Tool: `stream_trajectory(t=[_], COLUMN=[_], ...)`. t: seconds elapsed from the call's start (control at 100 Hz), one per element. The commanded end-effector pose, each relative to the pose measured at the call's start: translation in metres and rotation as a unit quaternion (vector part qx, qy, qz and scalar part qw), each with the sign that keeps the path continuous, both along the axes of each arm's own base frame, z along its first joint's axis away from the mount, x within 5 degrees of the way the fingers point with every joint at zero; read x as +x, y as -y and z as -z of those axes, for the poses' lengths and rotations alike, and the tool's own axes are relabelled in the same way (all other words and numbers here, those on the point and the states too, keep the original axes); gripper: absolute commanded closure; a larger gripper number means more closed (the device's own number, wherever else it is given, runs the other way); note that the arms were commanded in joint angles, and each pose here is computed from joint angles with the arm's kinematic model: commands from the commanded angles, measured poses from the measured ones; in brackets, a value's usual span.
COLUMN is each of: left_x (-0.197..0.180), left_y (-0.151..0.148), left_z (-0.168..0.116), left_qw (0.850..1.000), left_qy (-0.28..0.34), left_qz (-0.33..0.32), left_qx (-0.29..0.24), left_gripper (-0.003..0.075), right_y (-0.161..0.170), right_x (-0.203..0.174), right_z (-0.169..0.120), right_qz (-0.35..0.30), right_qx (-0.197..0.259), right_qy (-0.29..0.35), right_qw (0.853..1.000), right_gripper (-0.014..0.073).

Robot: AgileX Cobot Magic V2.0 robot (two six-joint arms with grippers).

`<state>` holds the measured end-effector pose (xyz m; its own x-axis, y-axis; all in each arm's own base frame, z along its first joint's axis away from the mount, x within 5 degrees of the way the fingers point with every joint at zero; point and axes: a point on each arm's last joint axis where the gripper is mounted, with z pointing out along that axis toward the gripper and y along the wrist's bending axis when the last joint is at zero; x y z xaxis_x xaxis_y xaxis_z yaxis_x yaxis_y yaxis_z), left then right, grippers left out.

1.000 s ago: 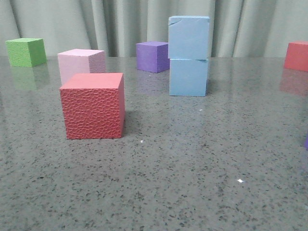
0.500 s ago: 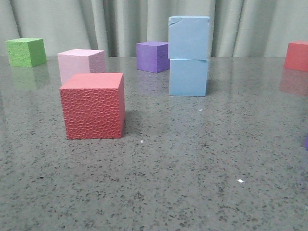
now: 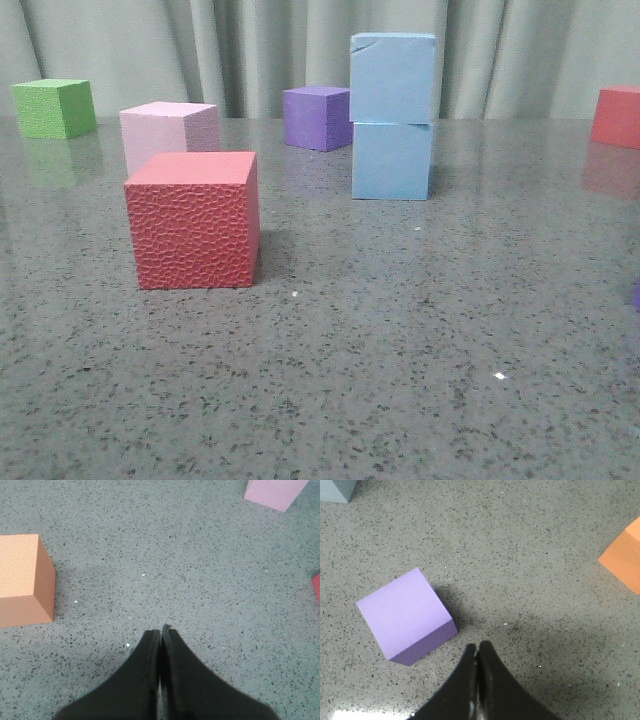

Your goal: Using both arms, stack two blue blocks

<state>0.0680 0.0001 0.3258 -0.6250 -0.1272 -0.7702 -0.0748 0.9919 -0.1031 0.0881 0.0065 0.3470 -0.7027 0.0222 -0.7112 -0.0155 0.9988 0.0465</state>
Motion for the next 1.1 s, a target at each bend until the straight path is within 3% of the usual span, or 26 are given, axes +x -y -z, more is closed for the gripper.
stream_trajectory(t=[0.0, 0.96, 1.09], left_x=[0.0036, 0.0035, 0.008], left_y=[0.0011, 0.0011, 0.0023], left_z=[-0.0113, -0.0112, -0.0138], left_qw=[0.999, 0.999, 0.996], left_qy=[0.043, 0.042, 0.084], left_qz=[0.003, 0.003, 0.011], left_qx=[-0.009, -0.009, -0.007], left_gripper=[0.0739, 0.0739, 0.0739], right_y=[0.0006, 0.0006, 0.0006], right_x=[0.0026, 0.0027, 0.0027], right_z=[-0.0098, -0.0099, -0.0099], right_qz=[0.002, 0.002, 0.002], right_qx=[0.0, 0.0, 0.0], right_qy=[0.035, 0.036, 0.036], right_qw=[0.999, 0.999, 0.999], right_gripper=[0.0664, 0.0664, 0.0664])
